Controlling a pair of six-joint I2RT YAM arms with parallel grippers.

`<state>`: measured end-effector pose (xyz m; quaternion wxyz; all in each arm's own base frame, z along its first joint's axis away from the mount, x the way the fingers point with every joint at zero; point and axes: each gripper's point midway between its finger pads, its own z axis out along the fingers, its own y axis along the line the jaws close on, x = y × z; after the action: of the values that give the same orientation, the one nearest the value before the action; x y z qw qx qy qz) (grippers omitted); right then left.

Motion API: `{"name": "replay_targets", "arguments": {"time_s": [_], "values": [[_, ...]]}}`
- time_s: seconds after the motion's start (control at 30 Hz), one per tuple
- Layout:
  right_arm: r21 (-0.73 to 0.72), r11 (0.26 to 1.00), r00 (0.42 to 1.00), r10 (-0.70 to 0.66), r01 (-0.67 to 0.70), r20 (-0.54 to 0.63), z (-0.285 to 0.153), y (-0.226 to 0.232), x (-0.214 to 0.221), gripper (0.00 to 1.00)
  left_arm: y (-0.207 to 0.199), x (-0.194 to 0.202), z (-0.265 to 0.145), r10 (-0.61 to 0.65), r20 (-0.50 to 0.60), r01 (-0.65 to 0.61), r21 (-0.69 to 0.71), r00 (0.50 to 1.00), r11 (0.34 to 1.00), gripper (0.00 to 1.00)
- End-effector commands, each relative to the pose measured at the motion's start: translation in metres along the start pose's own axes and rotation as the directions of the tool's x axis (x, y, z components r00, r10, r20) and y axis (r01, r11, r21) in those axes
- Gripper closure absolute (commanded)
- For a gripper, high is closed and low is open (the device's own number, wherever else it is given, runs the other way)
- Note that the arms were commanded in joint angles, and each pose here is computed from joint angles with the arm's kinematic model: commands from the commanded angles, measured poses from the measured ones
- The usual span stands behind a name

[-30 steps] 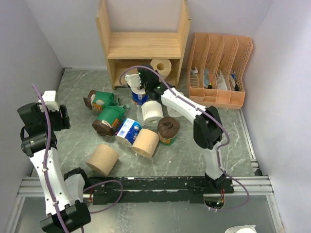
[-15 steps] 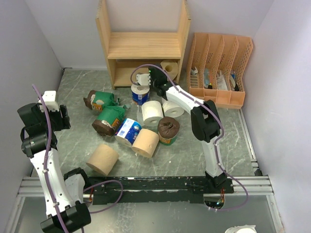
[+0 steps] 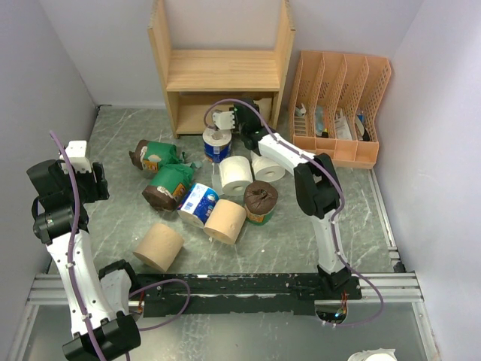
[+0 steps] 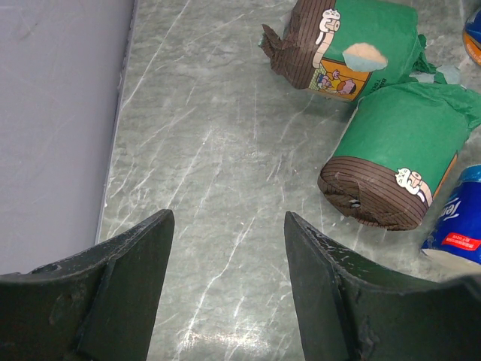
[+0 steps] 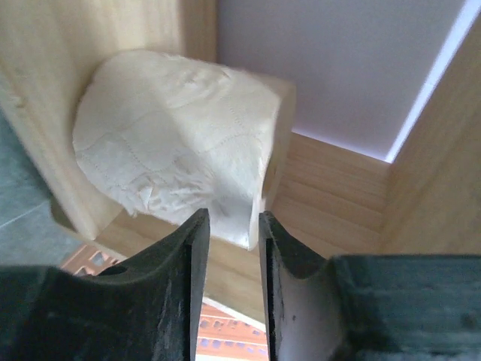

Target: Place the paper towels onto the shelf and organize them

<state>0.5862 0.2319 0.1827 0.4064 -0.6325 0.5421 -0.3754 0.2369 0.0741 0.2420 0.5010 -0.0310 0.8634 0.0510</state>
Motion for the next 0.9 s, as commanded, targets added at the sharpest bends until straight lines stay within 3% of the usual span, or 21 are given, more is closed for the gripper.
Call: {"name": "replay_targets", "arguments": {"time_s": [0.0,0.23,0.33,0.43,0.5,0.57,0.67,0.77,0.87], "values": [[0.125,0.991,0.998,0.042,-0.037,-0.036,-0.006,-0.042,0.015,0.66,0.003,-0.008,-0.001,0.006,0.037,-0.005,-0.020,0.999,1.000,0.28],[0.189,0.980,0.997,0.074,-0.069,-0.023,-0.025,-0.060,0.009,0.59,0.003,-0.008,-0.002,0.005,0.037,-0.004,-0.021,0.999,1.000,0.28],[0.226,0.966,0.992,0.121,-0.123,0.020,-0.060,-0.075,-0.005,0.57,0.003,-0.007,-0.002,0.005,0.036,-0.004,-0.022,0.999,1.000,0.28],[0.216,0.956,0.979,0.184,-0.199,0.090,-0.114,-0.087,-0.024,0.43,0.003,-0.008,-0.002,0.005,0.035,-0.004,-0.022,0.999,1.000,0.29],[0.124,0.969,0.972,0.197,-0.213,0.128,-0.149,-0.074,-0.036,0.30,0.003,-0.007,-0.002,0.004,0.034,-0.003,-0.022,0.999,1.000,0.27],[-0.063,0.979,0.967,0.199,-0.192,0.159,-0.179,-0.043,-0.038,0.29,0.005,-0.008,-0.002,0.000,0.035,0.001,-0.030,0.999,1.000,0.19],[-0.341,0.929,0.966,0.206,-0.143,0.158,-0.221,0.012,-0.020,0.30,0.004,-0.007,-0.001,0.000,0.032,0.000,-0.027,0.999,1.000,0.17],[-0.612,0.789,0.962,0.196,-0.040,0.190,-0.279,0.071,-0.006,0.30,0.004,-0.007,0.000,0.001,0.032,0.000,-0.026,0.999,1.000,0.17],[-0.781,0.624,0.951,0.238,0.006,0.198,-0.327,0.106,-0.002,0.29,0.004,-0.006,0.000,0.001,0.031,-0.001,-0.025,1.000,1.000,0.17]]}}
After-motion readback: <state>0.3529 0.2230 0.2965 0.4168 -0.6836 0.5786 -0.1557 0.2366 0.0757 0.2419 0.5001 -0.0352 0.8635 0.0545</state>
